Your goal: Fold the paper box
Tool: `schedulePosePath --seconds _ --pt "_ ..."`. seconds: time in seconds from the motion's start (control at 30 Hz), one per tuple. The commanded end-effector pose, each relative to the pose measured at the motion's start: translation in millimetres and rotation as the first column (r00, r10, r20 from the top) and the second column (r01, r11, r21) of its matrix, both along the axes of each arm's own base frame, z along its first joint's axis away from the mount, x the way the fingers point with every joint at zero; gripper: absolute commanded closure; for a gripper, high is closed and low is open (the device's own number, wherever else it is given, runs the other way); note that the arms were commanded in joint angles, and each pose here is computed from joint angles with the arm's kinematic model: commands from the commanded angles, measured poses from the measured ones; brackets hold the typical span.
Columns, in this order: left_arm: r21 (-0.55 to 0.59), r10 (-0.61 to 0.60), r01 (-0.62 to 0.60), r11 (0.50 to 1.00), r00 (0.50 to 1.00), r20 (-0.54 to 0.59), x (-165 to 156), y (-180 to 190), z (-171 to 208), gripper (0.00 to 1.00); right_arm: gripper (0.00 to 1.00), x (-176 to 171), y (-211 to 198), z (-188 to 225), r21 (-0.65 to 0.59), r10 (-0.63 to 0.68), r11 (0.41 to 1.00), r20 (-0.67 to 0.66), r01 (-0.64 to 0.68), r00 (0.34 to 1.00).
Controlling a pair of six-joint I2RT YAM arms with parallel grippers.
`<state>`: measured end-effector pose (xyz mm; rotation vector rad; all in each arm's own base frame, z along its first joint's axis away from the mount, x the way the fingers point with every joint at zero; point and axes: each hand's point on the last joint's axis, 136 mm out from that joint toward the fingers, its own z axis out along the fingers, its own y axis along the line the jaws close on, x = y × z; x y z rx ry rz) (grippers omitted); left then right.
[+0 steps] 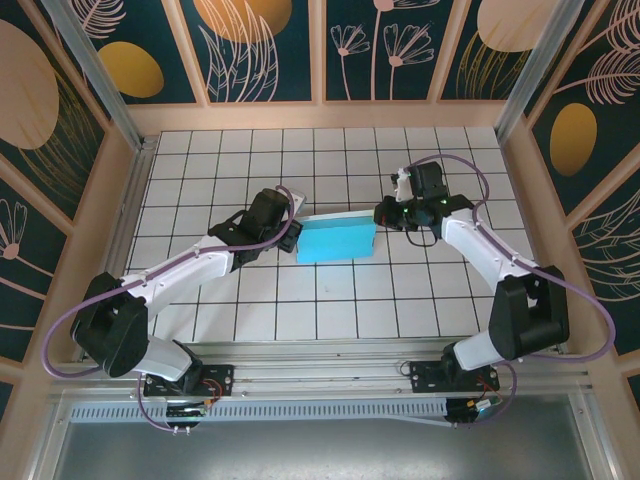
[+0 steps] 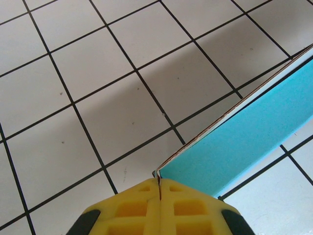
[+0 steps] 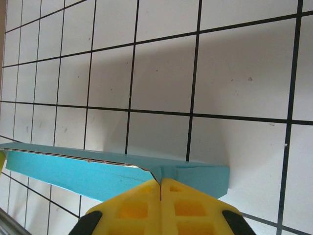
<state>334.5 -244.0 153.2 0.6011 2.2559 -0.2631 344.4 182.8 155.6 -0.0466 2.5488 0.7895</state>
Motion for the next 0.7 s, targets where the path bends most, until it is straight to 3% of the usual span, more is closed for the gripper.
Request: schedulePosePath --seconds 0.0,0.3,0.53,0.67 --pt "-0.041 -0.046 0.048 0.998 0.998 0.034 -2.7 -13.2 16.2 1.0 1.0 -32.8 -17.2 -38.9 -0.128 -0.016 0.992 -0.139 -0.002 0.99" --pt "-0.053 -0.051 0.053 0.997 0.998 0.036 -4.1 -14.3 18.9 1.0 1.0 -35.5 -29.9 -37.7 -0.178 -0.06 0.983 -0.117 0.039 0.991" --pt "-0.068 -0.059 0.061 0.996 0.998 0.028 -4.6 -17.6 17.3 1.0 1.0 -36.6 -4.4 -27.3 -0.036 -0.02 0.999 -0.125 0.015 0.992" --pt "-0.074 -0.058 0.059 0.996 0.998 0.017 -5.0 -18.3 13.4 1.0 1.0 -45.5 7.9 -36.7 -0.016 0.008 1.0 -0.147 -0.01 0.989"
